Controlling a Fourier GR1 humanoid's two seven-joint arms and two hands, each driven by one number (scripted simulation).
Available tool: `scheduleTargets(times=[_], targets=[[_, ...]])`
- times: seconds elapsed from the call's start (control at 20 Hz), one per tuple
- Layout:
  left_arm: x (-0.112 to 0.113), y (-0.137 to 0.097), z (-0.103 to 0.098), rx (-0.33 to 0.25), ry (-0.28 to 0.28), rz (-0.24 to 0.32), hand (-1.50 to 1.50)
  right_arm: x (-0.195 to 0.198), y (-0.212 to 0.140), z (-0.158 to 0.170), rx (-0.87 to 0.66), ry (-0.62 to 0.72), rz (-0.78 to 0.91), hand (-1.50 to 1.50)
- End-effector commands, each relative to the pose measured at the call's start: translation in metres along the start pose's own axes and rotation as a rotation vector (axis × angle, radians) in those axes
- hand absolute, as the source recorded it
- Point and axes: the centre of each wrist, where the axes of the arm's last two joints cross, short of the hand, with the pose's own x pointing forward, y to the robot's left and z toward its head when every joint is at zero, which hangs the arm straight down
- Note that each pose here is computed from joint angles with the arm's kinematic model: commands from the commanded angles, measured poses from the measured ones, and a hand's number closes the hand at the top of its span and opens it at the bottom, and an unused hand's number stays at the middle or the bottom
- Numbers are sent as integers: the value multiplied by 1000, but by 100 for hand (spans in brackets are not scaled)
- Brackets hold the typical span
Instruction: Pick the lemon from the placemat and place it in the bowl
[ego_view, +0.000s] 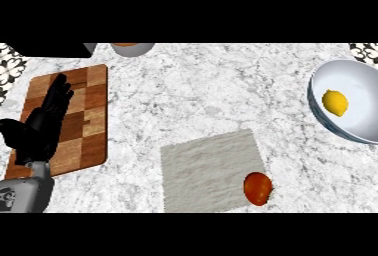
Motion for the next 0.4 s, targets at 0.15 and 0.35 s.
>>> scheduleTargets(times=[0.15, 0.35], targets=[[0, 12, 1, -2, 9, -7, 0, 5, -33, 31, 96, -76, -119, -150], [-3, 3, -2, 8, 5, -7, 0, 12, -35, 29, 97, -120, -170, -150]])
